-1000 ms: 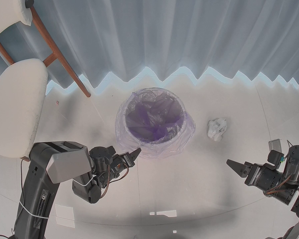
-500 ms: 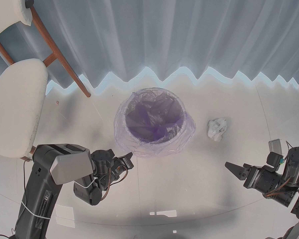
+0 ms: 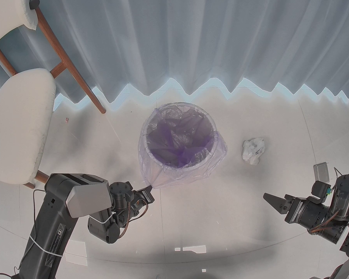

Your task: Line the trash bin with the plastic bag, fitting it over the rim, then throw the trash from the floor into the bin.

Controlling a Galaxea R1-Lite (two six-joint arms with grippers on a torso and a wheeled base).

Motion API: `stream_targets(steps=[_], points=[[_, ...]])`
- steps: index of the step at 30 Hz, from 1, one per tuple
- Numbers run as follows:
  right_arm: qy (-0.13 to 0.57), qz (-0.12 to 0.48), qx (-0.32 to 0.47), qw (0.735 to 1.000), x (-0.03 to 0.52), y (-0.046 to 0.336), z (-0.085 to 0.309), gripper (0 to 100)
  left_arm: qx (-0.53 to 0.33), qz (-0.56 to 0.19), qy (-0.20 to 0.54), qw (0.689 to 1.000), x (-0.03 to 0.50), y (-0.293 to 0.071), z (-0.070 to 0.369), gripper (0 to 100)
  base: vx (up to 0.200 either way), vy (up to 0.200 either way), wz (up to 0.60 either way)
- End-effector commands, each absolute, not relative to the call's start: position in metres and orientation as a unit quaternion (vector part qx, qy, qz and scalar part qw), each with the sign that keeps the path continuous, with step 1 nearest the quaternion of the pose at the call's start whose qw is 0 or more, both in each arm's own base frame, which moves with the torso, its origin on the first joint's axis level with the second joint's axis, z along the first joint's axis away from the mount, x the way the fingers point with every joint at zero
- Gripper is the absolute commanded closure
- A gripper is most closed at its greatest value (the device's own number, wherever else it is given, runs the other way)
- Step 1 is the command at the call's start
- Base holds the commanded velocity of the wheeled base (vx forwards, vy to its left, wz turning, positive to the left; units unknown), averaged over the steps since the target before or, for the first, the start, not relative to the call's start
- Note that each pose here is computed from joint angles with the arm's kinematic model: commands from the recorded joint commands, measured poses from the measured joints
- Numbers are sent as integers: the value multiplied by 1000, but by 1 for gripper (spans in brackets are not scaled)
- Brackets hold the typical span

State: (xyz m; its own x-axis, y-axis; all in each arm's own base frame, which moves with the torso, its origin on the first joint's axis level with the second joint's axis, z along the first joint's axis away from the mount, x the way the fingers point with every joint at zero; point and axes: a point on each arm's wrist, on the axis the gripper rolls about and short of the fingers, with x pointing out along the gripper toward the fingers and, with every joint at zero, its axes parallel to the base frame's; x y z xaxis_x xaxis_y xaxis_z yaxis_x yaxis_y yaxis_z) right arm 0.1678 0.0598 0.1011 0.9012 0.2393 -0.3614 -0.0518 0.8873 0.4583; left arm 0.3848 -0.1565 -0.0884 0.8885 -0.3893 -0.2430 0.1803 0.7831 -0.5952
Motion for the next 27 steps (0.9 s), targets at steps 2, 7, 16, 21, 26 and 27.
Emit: stream_targets(steps=[2, 7, 16, 21, 26, 27], points=[[216, 75, 222, 948, 165, 59, 98, 0, -292, -155, 176, 927, 387, -158, -90, 100, 0, 0, 0], [221, 68, 220, 948, 162, 57, 95, 0, -287, -150, 173, 930, 387, -160, -90, 100, 0, 0, 0], [224, 57, 219, 948, 161, 56, 93, 0, -283, -139, 177, 932, 372, -163, -74, 0, 0, 0, 0], [242, 29, 218, 945, 169, 50, 85, 0, -284, -174, 180, 926, 339, -169, -24, 0, 0, 0, 0], [262, 13, 216, 941, 194, 51, 74, 0, -272, -218, 206, 914, 280, -160, 24, 0, 0, 0, 0], [270, 15, 217, 938, 200, 51, 70, 0, -274, -229, 201, 912, 269, -156, 38, 0, 0, 0, 0]])
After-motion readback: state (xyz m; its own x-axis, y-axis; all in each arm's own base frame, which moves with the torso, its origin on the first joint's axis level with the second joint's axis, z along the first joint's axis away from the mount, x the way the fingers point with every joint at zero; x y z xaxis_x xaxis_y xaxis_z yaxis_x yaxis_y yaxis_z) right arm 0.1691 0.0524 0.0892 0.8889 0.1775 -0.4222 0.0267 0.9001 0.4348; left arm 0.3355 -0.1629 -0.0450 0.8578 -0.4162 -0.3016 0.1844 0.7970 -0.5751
